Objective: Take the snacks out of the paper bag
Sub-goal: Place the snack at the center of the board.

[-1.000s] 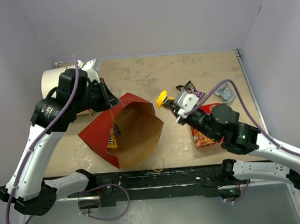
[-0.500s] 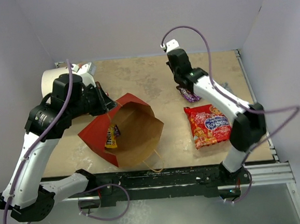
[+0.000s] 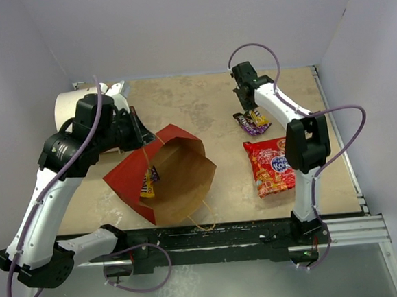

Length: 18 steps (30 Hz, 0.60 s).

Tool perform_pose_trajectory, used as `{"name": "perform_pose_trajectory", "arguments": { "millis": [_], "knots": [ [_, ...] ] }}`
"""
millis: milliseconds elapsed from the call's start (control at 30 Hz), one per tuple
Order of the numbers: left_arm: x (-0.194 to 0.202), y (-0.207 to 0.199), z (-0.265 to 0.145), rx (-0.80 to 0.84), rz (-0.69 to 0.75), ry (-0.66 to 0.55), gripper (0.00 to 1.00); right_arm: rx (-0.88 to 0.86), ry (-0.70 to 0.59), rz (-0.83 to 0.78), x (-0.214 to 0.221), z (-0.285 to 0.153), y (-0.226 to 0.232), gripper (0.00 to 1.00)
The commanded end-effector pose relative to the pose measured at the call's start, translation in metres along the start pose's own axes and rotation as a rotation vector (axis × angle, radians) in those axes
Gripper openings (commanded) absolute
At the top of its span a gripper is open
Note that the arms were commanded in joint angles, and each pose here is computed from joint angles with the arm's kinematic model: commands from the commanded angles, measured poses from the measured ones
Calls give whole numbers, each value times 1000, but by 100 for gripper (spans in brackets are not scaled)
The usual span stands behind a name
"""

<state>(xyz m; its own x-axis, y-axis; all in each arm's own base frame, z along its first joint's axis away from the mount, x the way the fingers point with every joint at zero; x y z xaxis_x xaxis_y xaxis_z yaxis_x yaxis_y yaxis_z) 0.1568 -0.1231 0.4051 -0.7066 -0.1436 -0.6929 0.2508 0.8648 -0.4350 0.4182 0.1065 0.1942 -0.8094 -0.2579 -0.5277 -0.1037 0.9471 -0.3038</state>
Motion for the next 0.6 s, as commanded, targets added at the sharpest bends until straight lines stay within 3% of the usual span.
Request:
{"name": "perform_pose_trajectory", "arguments": {
  "millis": [0,567],
  "knots": [
    [-12,-4,-2,23,28,-41,1,-50,-43,22,-19,-8,9,10],
    [-18,-6,8,35,63,-25,1,-14,22,19,-10,11,16,21]
  ]
}}
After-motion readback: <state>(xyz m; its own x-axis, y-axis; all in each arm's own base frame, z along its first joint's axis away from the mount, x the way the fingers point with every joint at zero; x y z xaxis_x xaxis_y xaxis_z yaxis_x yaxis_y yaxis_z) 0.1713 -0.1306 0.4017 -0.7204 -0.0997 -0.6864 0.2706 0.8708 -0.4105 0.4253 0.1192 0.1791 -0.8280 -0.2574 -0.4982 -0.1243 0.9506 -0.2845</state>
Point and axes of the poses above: each gripper's point midway between its finger pads, its own z axis out along the fingers, its own y axis along the line the jaws close on, x = y × z, the point moved 10 cm from there along -z, back along the fingers, and after that the axes turned 6 degrees about z, right-handed, at the moved point
